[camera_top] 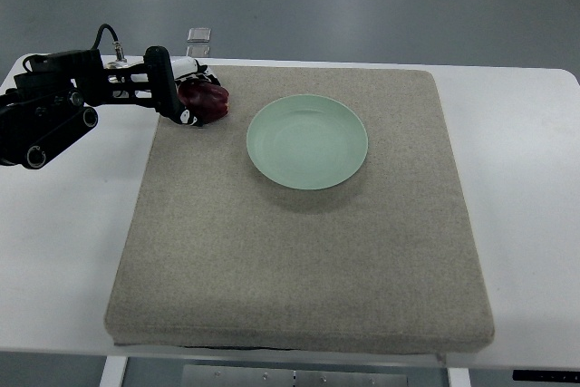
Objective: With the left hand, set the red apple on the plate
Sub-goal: 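Close the left hand's fingers around the red apple, then carry the held apple with the left hand over the green plate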
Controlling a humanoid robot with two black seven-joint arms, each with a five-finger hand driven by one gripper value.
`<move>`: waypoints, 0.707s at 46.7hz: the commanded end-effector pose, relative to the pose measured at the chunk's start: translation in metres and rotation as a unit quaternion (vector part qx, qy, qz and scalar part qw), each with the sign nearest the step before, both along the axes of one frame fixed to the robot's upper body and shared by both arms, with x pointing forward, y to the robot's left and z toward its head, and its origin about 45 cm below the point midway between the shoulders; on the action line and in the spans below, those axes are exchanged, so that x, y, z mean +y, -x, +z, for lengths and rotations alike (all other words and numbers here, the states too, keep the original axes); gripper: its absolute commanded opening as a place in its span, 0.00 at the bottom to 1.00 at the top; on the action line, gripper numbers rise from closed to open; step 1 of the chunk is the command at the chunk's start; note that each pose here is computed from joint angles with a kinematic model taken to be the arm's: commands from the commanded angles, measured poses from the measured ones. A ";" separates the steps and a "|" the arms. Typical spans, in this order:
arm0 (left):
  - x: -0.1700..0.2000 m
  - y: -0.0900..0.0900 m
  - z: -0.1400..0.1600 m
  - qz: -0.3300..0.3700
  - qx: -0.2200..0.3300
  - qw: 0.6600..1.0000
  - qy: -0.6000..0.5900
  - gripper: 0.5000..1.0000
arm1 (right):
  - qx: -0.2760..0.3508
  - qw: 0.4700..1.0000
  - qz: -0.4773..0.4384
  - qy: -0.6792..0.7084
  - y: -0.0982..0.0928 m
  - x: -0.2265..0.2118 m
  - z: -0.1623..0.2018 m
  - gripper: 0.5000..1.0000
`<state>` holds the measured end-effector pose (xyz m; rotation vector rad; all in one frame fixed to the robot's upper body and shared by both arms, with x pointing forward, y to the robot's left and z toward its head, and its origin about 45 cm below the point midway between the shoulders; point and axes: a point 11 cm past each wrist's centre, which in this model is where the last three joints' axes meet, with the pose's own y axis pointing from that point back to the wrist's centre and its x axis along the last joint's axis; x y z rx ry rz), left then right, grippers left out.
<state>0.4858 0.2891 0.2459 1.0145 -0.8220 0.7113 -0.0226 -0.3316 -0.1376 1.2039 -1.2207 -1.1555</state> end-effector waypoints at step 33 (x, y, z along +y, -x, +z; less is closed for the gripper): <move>-0.125 0.021 0.045 -0.158 -0.037 0.985 0.060 0.00 | 0.000 1.000 0.000 0.000 0.000 0.000 0.000 0.86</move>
